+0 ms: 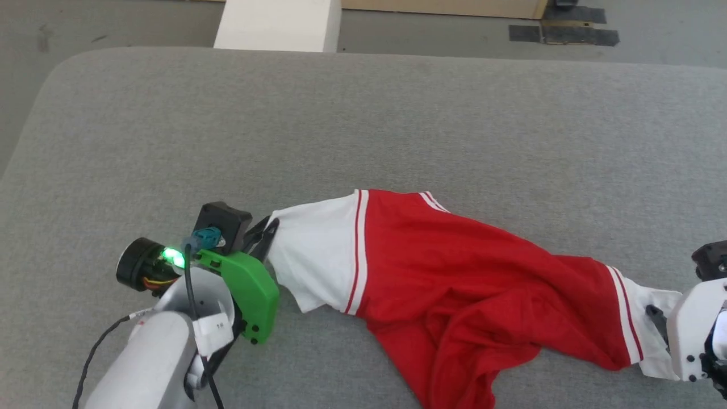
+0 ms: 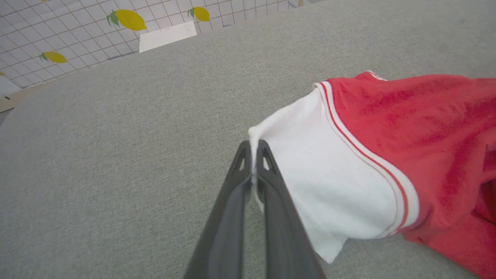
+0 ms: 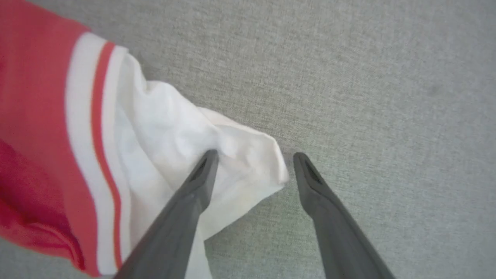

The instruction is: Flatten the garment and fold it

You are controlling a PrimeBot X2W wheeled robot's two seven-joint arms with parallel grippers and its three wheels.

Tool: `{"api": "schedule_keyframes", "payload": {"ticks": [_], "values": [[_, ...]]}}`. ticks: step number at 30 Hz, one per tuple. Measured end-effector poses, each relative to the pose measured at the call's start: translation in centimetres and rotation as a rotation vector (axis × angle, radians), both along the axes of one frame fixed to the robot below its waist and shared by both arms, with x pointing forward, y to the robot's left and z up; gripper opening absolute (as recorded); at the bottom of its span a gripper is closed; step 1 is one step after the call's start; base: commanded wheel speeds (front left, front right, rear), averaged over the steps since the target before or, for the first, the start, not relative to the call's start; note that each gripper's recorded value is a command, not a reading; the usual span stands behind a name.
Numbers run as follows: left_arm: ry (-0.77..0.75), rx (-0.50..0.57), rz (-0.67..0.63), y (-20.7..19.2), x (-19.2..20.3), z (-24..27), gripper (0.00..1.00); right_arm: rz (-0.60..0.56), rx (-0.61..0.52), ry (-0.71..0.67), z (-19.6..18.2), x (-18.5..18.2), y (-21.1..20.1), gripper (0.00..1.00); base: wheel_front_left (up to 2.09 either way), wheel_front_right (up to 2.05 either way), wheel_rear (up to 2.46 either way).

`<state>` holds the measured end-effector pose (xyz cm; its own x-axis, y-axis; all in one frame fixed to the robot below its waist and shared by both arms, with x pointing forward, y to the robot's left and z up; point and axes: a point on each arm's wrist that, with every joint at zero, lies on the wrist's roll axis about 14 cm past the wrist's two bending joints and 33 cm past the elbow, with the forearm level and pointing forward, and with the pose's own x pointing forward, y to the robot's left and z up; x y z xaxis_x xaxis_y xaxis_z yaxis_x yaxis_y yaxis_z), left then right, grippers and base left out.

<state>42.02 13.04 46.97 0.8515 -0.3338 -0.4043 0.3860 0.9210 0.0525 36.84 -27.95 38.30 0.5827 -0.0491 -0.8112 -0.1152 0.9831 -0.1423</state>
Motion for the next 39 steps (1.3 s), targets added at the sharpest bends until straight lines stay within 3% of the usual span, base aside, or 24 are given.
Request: {"api": "schedule_keyframes", "payload": {"ticks": [5,6,7,15,24,31,39], "values": [[-0.01,-0.012,-0.003,-0.3,-0.5,0.5,0.0,0.042,-0.022,0.015,-1.4,0.5,0.6,1.0,0.0,0.0,0.0],[-0.01,-0.014,-0.002,-0.3,-0.6,0.5,0.0,0.048,-0.024,0.014,-1.6,0.6,0.7,0.74,0.0,0.0,0.0],[-0.008,-0.015,-0.002,-0.3,-0.8,0.5,0.0,0.049,-0.023,0.013,-1.7,0.7,0.8,0.0,0.0,0.0,0.0],[-0.094,-0.036,0.045,0.8,-0.7,2.5,0.0,0.065,-0.036,-0.152,0.4,2.4,0.4,0.0,0.0,0.0,0.0],[-0.369,-0.084,0.126,3.7,0.0,10.3,0.0,0.126,-0.149,-0.653,16.1,7.2,-1.5,0.0,0.0,0.0,0.0],[-0.636,-0.103,0.174,5.9,-1.3,19.0,0.0,0.143,-0.192,-0.933,27.1,5.8,-1.4,0.0,0.0,0.0,0.0],[-0.85,-0.162,0.184,7.2,-3.5,26.4,0.0,0.131,-0.171,-1.127,35.0,3.1,-0.7,0.0,0.0,0.0,0.0]]}}
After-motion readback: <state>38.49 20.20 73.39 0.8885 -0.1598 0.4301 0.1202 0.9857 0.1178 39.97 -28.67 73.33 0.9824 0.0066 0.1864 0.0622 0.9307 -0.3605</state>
